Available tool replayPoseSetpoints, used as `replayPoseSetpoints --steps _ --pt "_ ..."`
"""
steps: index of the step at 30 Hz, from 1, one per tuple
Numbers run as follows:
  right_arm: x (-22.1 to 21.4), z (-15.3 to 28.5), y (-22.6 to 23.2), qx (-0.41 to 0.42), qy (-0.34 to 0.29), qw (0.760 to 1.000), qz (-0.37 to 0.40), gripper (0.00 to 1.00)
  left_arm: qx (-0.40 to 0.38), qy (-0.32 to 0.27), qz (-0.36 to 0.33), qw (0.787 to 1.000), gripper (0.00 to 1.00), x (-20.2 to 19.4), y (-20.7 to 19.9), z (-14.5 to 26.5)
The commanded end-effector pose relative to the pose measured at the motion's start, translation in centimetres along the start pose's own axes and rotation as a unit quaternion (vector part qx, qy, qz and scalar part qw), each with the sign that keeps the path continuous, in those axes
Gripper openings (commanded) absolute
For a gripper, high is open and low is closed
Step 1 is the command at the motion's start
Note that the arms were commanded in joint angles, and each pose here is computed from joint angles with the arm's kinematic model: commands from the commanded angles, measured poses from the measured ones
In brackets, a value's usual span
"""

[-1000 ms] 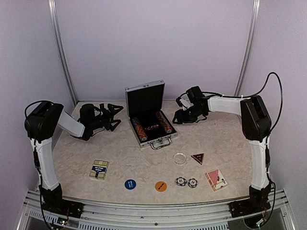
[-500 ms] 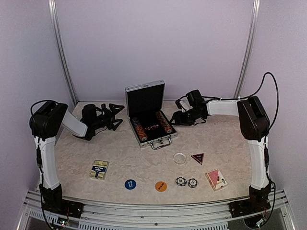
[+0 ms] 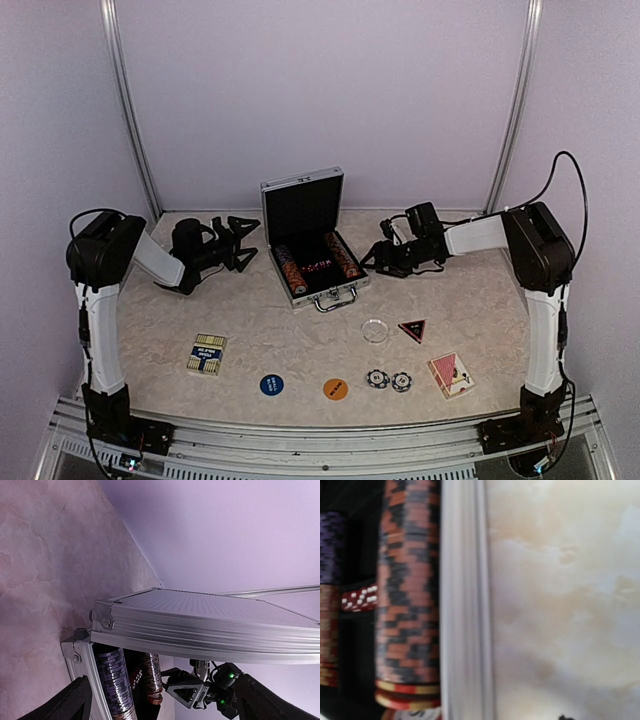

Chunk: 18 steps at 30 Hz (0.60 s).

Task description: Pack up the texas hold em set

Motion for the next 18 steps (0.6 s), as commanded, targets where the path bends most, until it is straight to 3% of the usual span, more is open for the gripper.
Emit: replayPoseSetpoints --steps 1,9,18 --pt "2.1 2.1 2.0 0.026 -0.04 0.999 0.016 0.66 -0.011 0.009 -0.002 1.0 0.99 -0.5 0.5 0.1" --pt "0.6 3.2 3.1 -0.05 0.014 0.996 0.076 0.69 -0.015 0.011 0.002 1.0 0.99 -1.1 0.5 0.8" --pt "-1.1 1.6 3.5 -0.121 0.069 0.983 0.122 0.7 -0.018 0.017 0.004 1.0 0.99 -1.5 0.2 0.7"
Point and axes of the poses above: each gripper's point midway between its finger pads, its own z axis back along the fingers, its own y axis along the line the jaws close on, x = y × z, the point moved 8 cm from there along z, back along the fingers, and after that the axes turned 10 degrees about z, right-handed, at the moved point
